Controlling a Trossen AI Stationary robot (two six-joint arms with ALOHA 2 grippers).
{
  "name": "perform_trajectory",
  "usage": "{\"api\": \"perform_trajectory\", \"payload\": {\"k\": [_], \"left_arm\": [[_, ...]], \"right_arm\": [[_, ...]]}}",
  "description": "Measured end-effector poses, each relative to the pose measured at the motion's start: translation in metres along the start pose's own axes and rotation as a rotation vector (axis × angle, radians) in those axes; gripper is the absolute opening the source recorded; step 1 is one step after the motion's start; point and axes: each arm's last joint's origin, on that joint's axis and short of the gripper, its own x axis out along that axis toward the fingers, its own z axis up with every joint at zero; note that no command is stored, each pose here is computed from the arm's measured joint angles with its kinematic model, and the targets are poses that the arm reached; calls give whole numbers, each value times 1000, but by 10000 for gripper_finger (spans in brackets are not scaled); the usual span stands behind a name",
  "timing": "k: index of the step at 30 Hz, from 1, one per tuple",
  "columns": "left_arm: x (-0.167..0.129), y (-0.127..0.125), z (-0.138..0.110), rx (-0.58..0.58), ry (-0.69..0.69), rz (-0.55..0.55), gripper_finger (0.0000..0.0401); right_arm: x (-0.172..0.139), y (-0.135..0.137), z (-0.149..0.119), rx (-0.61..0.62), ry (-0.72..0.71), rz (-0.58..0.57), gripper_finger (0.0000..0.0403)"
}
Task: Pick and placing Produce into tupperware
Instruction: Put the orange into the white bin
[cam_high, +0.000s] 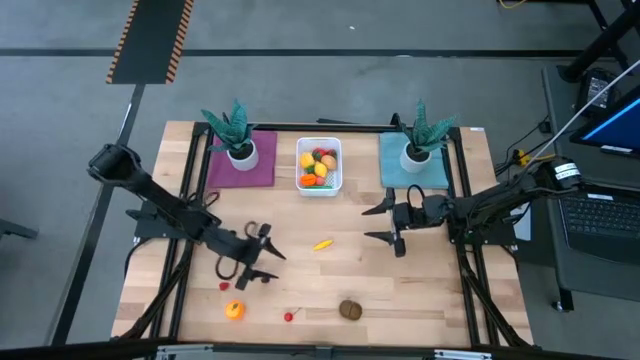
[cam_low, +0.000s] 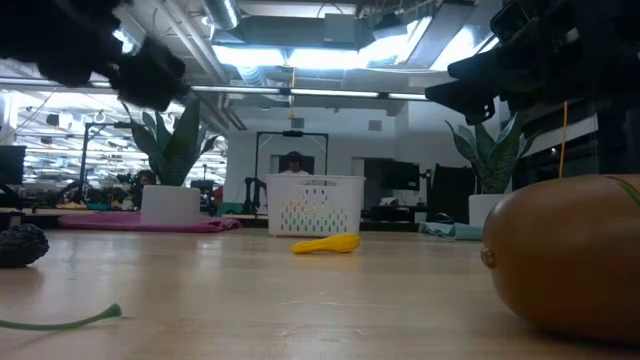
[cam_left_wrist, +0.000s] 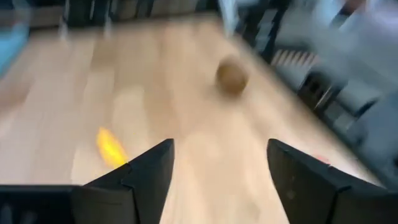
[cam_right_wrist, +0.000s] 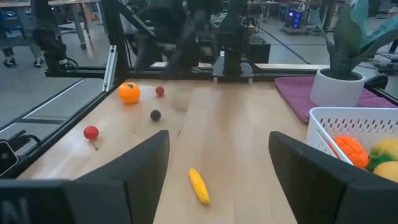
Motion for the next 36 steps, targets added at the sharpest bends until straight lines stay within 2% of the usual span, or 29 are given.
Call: {"api": "perform_trajectory", "payload": {"k": [3,6,10,15,20,28,32,36], "left_arm": [[3,-1,11,-54,190,59,247],[2,-5,26,-99,300,82,247],[-4,-22,49,-114,340,48,247],[-19,-47,64,-207,397,36,247],[-29,-69,64,-312,406,11,247],[-34,-87,52,-480,465,33,247],[-28,-96,44,-489,540,64,247],[-19,-107,51,-479,646,162,247]], "right_arm": [[0,0,0,4,-1,0,275],[0,0,0,25,-2,0,275],[0,0,0,29,-2,0,275],[0,0,0,29,-2,0,275],[0,0,0,30,-2,0,275],[0,0,0,55,-3,0,275],[0,0,0,58,-3,0,275],[0,0,0,79,-3,0,275]]}}
